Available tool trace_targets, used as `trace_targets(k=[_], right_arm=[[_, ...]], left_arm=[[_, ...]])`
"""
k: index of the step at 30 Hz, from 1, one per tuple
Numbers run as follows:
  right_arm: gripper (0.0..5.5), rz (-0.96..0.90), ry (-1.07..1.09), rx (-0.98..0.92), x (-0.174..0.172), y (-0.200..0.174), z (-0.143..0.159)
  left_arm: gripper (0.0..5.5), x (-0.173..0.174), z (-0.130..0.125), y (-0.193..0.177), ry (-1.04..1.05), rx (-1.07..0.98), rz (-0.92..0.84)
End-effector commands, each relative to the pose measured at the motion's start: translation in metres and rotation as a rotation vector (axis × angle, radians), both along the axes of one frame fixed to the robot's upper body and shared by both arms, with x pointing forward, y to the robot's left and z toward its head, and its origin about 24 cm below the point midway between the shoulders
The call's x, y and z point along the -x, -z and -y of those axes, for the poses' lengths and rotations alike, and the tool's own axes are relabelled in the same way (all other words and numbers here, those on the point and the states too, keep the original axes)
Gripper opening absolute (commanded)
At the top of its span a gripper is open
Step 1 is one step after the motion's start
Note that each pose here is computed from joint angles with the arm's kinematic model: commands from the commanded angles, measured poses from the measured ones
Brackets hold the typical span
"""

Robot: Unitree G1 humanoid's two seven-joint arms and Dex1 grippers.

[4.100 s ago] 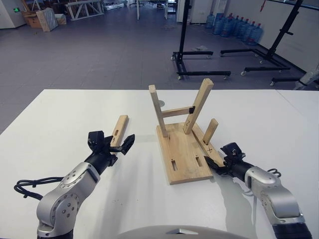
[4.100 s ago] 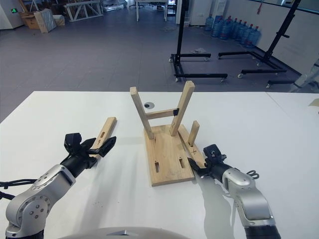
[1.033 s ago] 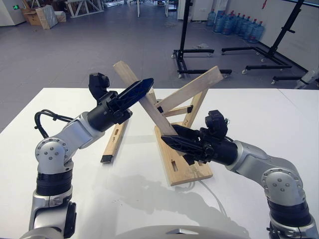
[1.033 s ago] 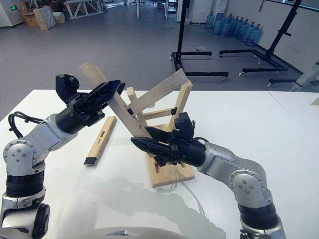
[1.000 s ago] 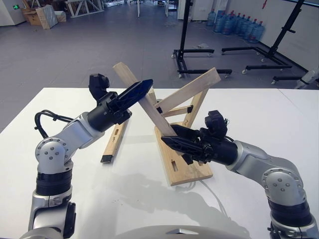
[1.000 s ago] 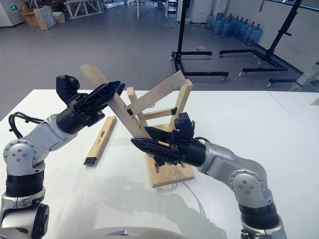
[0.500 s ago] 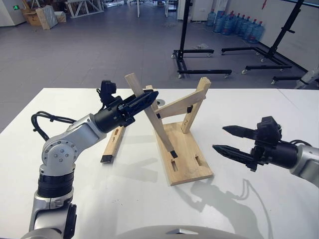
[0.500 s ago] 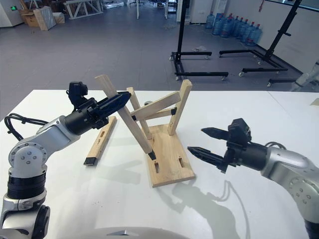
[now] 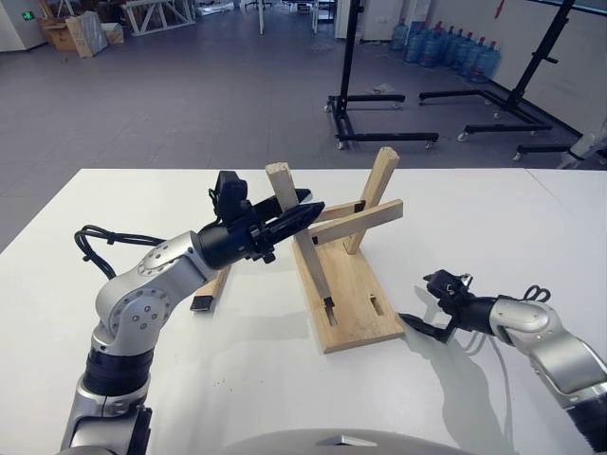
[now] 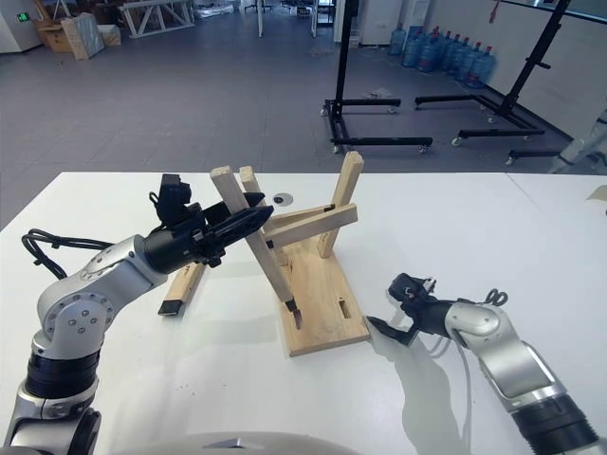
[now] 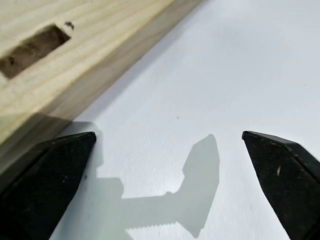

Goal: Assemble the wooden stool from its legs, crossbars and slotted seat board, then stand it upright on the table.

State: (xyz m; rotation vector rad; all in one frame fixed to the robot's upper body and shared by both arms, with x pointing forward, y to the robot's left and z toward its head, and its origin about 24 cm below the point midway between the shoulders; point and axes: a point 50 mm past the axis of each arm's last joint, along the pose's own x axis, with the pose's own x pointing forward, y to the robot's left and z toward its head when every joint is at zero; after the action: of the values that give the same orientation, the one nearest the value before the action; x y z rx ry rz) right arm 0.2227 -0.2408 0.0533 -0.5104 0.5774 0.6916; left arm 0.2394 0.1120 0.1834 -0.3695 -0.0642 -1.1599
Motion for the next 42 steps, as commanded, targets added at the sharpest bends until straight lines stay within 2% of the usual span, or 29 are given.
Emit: trace_targets(k=[1, 5, 11, 14, 21, 31, 42], right_arm=[[5.40, -0.056, -0.020, -0.035, 0.006, 0.023, -0.025], [5.40, -0.036, 0.010, -0.055, 0.005, 0.018, -0.026], [5.40, -0.014, 0.132, 0.016, 0.004, 0.008, 0.015], [5.40, -0.012, 0.167, 0.019, 0.005, 0.006, 0.026], [5.40, -0.010, 0.146, -0.022, -0.001, 0.005, 0.017], [5.40, -0.018, 0.105, -0.040, -0.006, 0.005, 0.008], [5.40, -0.035, 0.083, -0.045, -0.005, 0.011, 0.001]], left_arm=[[2.09, 0.002, 0.002, 0.002, 0.038, -0.031, 0.031], [2.09, -0.001, -0.003, -0.001, 0.062, -0.088, 0.088], [2.09, -0.018, -0.022, -0.027, 0.092, -0.191, 0.236], [2.09, -0.022, -0.020, -0.028, 0.120, -0.173, 0.236], [2.09, -0.008, -0.008, -0.002, 0.165, -0.115, 0.123], [2.09, -0.007, -0.004, 0.027, 0.188, -0.176, 0.102], [2.09, -0.011, -0.007, 0.027, 0.189, -0.207, 0.145]])
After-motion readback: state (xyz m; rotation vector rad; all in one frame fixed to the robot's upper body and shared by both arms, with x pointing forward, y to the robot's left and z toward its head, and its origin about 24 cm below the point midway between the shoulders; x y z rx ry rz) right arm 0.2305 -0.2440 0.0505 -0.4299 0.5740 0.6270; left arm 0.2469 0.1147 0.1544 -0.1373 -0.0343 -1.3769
